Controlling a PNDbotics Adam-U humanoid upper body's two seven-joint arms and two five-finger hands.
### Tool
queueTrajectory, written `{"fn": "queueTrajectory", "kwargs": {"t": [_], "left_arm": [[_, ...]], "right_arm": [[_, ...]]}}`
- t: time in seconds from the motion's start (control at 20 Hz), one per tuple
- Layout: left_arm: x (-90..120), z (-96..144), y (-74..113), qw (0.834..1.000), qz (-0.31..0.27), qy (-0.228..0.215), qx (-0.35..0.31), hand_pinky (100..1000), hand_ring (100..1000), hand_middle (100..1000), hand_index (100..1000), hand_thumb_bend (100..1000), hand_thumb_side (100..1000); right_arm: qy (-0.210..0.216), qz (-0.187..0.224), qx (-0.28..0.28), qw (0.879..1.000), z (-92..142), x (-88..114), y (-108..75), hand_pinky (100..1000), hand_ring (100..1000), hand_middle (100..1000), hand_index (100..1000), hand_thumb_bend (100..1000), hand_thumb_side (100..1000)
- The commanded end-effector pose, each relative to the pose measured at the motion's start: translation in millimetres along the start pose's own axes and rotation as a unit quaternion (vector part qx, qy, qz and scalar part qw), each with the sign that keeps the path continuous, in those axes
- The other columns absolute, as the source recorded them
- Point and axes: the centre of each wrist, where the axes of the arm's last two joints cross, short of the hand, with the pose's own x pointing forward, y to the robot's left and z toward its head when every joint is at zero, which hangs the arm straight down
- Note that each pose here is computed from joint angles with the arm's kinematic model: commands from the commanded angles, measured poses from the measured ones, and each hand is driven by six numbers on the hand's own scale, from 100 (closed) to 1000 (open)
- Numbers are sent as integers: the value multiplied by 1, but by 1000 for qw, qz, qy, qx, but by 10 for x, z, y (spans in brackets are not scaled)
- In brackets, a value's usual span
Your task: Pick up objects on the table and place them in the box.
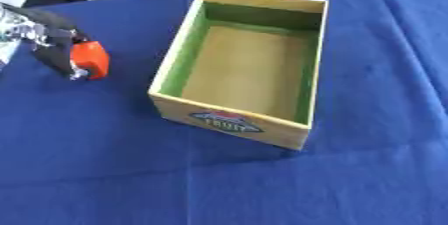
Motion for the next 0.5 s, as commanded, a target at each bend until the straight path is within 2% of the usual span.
{"fn": "queueTrajectory", "kwargs": {"t": [0.05, 0.2, 0.3, 0.35, 0.5], "left_arm": [[-91, 76, 51, 1000, 9, 8, 23, 390, 532, 593, 814, 273, 559], [-87, 53, 23, 999, 16, 5, 32, 359, 504, 543, 731, 241, 565], [-90, 53, 24, 999, 20, 7, 41, 344, 494, 530, 707, 210, 564], [-90, 57, 29, 999, 22, 8, 48, 319, 479, 512, 679, 159, 562], [-89, 98, 77, 996, 25, 17, 78, 260, 441, 463, 620, 100, 569]], "right_arm": [[-9, 4, -14, 1000, -54, 36, -71, 817, 767, 727, 755, 100, 633], [-7, 6, -16, 1000, -50, 31, -75, 818, 767, 727, 755, 100, 631], [-6, 6, -17, 1000, -50, 30, -76, 818, 767, 726, 755, 100, 631], [-6, 5, -17, 1000, -49, 30, -74, 818, 767, 726, 754, 100, 631], [-5, 3, -16, 1000, -43, 31, -68, 818, 767, 726, 754, 100, 630]]}}
